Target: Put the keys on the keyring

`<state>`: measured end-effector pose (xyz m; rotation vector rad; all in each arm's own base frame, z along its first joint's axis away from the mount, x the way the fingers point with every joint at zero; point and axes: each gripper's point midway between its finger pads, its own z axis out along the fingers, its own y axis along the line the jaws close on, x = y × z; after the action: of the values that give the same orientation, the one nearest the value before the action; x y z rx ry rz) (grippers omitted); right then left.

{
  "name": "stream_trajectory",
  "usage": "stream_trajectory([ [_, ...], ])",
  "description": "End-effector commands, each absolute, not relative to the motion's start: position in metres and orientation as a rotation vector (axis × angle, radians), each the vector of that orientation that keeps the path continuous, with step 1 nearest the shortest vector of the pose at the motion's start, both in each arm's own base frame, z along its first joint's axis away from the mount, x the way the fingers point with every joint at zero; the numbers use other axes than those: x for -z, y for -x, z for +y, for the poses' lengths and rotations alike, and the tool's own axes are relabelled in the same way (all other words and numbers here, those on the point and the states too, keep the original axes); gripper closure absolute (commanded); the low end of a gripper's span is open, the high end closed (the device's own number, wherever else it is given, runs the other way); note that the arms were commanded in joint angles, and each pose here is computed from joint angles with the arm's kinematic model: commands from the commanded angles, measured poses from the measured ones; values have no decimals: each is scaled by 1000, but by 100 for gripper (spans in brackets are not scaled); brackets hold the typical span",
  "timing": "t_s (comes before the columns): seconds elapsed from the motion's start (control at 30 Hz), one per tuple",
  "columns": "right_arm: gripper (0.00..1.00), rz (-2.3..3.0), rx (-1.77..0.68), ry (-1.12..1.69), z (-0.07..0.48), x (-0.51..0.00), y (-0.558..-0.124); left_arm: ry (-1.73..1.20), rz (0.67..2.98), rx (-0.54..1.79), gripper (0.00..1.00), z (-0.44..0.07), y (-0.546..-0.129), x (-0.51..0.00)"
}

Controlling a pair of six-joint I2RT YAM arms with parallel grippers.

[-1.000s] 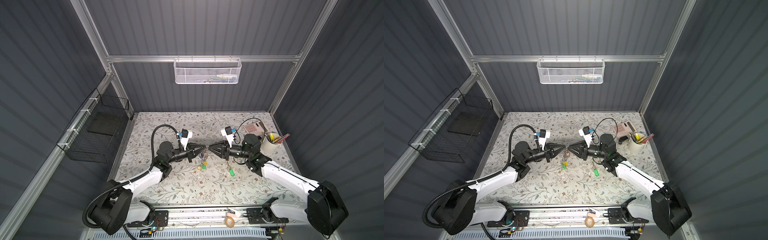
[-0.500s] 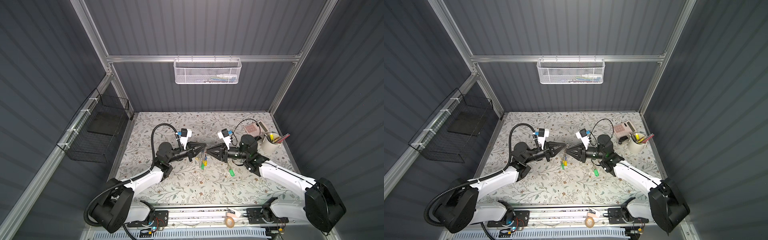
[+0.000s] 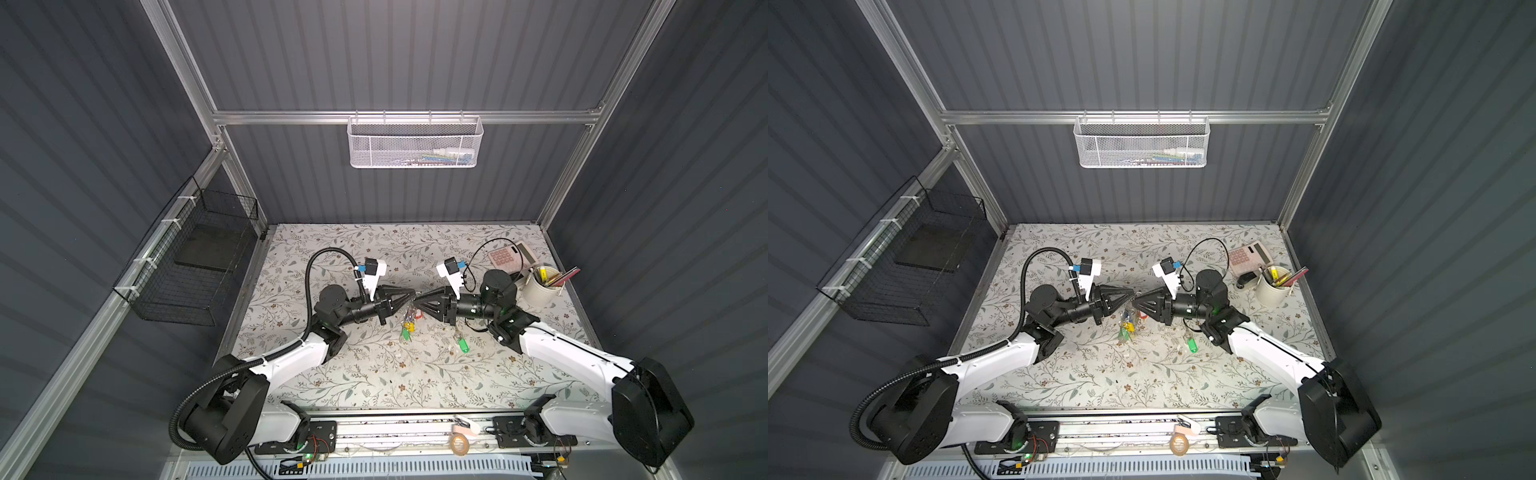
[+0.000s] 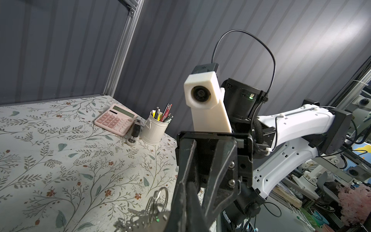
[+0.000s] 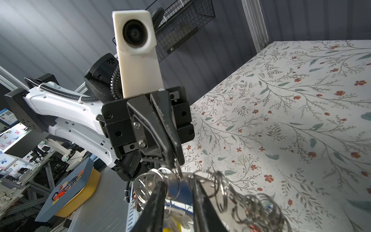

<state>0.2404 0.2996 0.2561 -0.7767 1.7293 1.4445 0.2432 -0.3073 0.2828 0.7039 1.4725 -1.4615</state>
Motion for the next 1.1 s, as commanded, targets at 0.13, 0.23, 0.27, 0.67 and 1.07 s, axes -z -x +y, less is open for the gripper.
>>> stream_trajectory([
  [0.13,71,1681,-1483,734,289,-264,-245,-756,1391,1476,100,-311,-236,-298],
  [0.23,75,1688,-1485,730,288,-263,-246,-759,1385,1486,100,-312,-236,-299],
  [0.27,75,1689,-1488,732,289,-262,-246,-758,1386,1488,100,-312,-236,-299],
  [0.67,80,1686,-1529,782,296,-260,-240,-745,1385,1492,100,-314,-239,-299],
  [1.07,86,1697,-1525,796,300,-257,-238,-747,1392,1523,100,-318,-238,-294],
])
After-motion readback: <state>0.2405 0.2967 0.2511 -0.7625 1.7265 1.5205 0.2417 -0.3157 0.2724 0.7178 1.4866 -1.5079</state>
